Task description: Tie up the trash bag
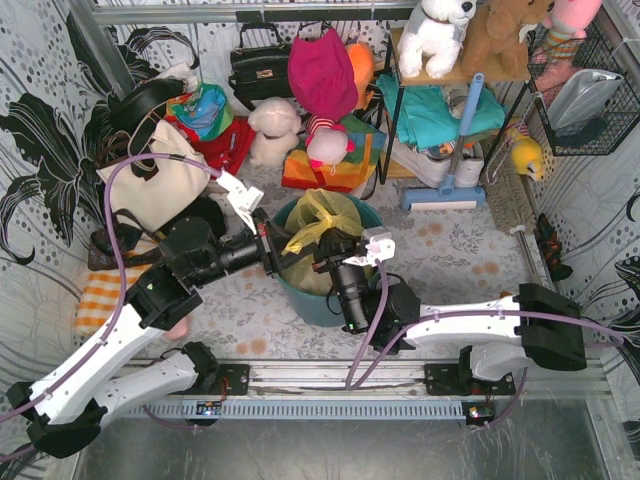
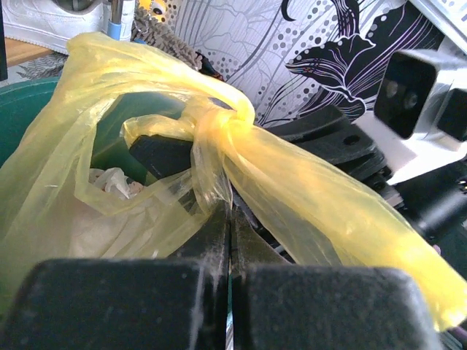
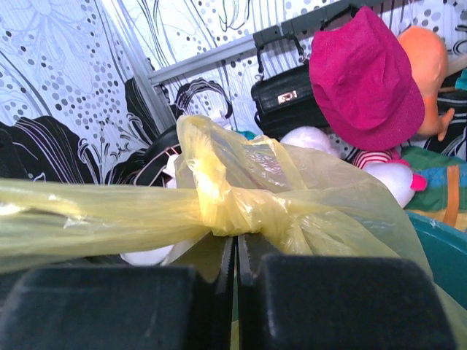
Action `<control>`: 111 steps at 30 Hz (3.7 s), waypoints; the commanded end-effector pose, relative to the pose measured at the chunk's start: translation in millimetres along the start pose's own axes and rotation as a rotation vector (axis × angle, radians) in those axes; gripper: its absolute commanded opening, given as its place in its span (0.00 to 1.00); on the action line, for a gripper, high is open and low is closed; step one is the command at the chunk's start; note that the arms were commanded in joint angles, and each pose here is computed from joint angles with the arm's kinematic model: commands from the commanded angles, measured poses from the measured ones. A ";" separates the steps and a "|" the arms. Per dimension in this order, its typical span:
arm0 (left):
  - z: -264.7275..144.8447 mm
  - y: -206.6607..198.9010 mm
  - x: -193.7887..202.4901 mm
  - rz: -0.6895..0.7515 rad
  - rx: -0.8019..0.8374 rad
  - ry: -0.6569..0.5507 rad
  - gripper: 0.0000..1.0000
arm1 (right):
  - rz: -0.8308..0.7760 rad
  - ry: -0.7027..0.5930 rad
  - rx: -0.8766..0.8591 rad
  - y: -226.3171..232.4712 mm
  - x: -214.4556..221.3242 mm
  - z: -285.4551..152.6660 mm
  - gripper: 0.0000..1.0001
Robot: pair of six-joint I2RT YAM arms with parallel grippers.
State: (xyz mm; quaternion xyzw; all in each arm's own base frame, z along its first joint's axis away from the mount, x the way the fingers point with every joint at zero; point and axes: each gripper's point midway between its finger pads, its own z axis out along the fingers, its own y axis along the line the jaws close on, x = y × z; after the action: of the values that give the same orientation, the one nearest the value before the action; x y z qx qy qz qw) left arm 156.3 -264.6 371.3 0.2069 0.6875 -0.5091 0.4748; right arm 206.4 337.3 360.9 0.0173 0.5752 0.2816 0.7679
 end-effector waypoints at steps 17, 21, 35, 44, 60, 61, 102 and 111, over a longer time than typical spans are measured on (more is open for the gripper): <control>-65.7 45.2 -81.8 0.275 -0.465 -0.190 0.49 | 0.036 -0.163 -0.012 -4.7 -31.4 -1.5 0.00; -39.3 43.7 -81.3 0.355 -0.403 -0.146 0.61 | 0.041 -0.164 -0.016 -4.2 -33.9 -1.9 0.00; 12.9 60.9 -59.2 0.443 -0.333 -0.052 0.42 | 0.035 -0.164 -0.017 -3.4 -34.4 -1.8 0.00; 7.6 50.5 -34.6 0.392 -0.249 -0.005 0.00 | -0.023 -0.168 -0.032 3.7 -25.7 0.7 0.00; -13.8 31.9 8.8 0.303 -0.128 0.110 0.00 | -0.184 -0.226 -0.088 31.0 -35.1 13.8 0.00; -13.3 32.1 12.2 0.298 -0.123 0.119 0.00 | -0.192 -0.235 -0.094 32.8 -38.0 14.6 0.00; -99.2 31.2 -130.4 0.256 -0.441 -0.576 0.53 | -0.215 -0.332 -0.240 27.0 -52.1 12.7 0.00; -20.3 42.3 -141.4 0.225 -0.493 -0.313 0.61 | -0.230 -0.344 -0.242 28.9 -55.8 13.7 0.00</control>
State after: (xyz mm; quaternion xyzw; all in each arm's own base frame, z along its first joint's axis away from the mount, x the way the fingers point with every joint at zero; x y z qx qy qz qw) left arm 236.2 -181.3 487.3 0.0546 0.6460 -0.3013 0.6992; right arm 201.7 360.0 395.2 -0.1382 0.4298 0.2281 0.8626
